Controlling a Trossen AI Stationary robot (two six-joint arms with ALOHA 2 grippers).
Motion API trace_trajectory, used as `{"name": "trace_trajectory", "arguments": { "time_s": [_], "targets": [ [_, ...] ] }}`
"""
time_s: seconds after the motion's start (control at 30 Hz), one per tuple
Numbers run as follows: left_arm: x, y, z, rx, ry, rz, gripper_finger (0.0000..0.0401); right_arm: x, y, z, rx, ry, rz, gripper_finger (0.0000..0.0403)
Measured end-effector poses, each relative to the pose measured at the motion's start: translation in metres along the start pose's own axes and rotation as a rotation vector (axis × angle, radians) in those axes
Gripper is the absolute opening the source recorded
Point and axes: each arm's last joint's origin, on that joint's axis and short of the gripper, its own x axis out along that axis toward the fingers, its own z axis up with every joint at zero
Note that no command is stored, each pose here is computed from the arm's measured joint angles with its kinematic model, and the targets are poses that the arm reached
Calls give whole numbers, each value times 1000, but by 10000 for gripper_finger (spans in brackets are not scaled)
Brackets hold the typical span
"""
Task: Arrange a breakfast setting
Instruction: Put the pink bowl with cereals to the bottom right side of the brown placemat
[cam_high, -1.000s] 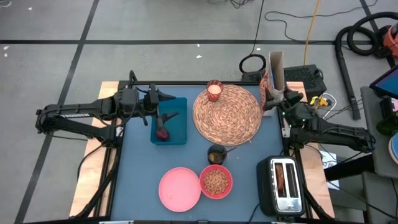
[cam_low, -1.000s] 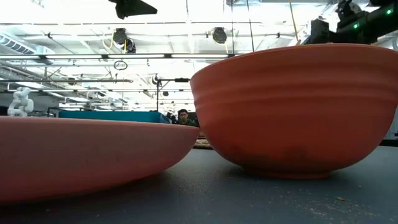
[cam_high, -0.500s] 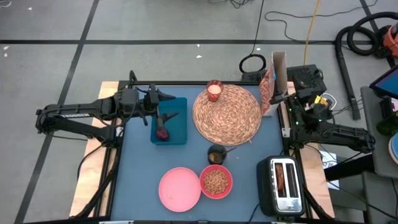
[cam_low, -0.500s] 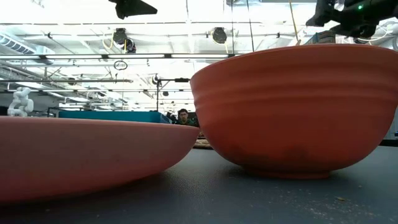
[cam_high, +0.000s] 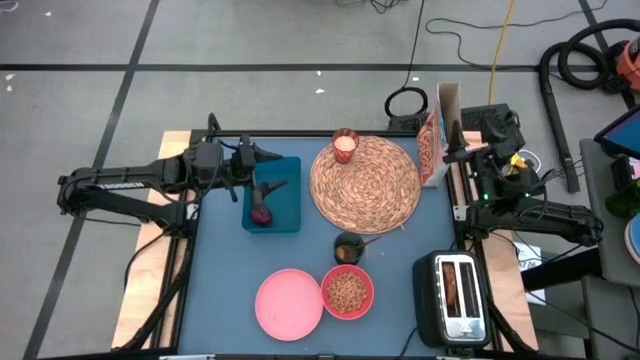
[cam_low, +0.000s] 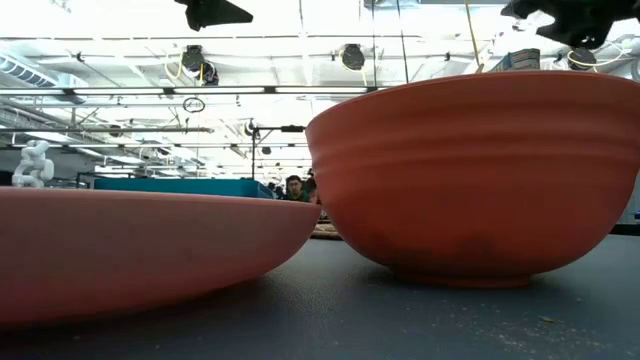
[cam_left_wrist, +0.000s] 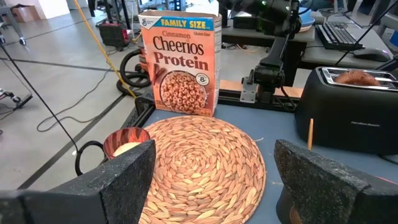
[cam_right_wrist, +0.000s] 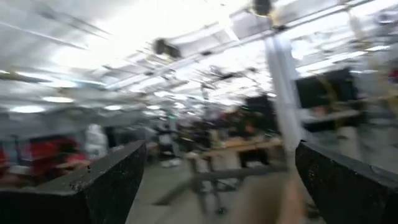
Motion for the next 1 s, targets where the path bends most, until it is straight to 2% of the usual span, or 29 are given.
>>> {"name": "trace_trajectory", "arguments": {
  "time_s": [0.2, 0.6, 0.8, 1.0],
  "targets": [
    [0, 0, 0, 0, 0, 0, 333, -1, 7, 3, 85, -81, 235, 398],
    [0, 0, 0, 0, 0, 0, 333, -6, 16, 6, 256, -143, 615, 398],
    [0, 0, 0, 0, 0, 0, 333, -9, 22, 0, 365, -48, 800, 398],
    [0, 0, 0, 0, 0, 0, 333, -12, 28, -13, 347, 99, 927, 398]
  ]
}}
